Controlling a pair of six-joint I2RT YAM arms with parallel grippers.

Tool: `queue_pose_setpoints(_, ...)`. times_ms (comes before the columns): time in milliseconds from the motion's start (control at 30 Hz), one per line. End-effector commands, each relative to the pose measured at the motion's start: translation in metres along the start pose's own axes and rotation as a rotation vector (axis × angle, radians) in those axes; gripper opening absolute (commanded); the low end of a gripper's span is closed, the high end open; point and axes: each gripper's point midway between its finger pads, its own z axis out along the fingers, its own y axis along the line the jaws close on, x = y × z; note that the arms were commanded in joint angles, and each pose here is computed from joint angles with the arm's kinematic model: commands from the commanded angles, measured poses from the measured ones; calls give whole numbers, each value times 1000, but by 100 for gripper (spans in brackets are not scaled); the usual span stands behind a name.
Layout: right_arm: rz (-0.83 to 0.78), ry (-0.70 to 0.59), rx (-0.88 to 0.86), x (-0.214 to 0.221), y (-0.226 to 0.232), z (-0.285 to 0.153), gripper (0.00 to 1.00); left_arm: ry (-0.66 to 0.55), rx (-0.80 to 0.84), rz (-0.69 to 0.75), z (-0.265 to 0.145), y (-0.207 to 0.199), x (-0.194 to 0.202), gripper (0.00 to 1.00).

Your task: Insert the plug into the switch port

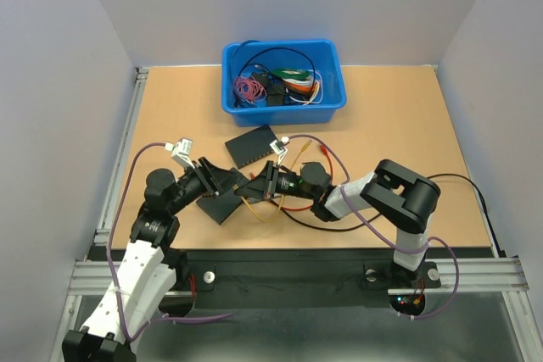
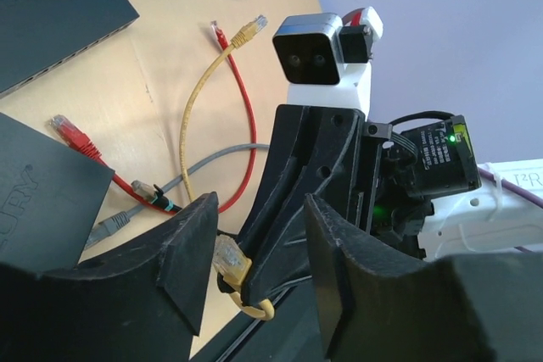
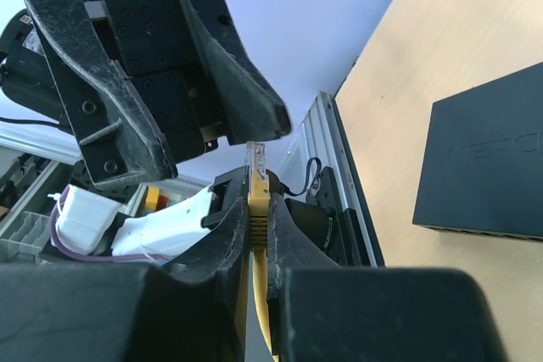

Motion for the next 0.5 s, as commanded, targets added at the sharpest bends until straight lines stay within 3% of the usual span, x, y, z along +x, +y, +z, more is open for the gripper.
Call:
queue_pose_setpoints(0,-217,-185,-445,-38,114,-11,1,-19,-12,11,0,1,-2,57)
queue_pose_setpoints(167,-217,-186,-461,-37,120,-16,0,-31,-33,10,1,6,-4,56)
queue_pose_setpoints(300,-229,-207,-452,-40,118,-18,0,-30,-20,12,2,6,-3,45)
queue_pose_setpoints(467,-218,-234,-458,-44,113,-15,0,-15,11,1,2,5,4,42)
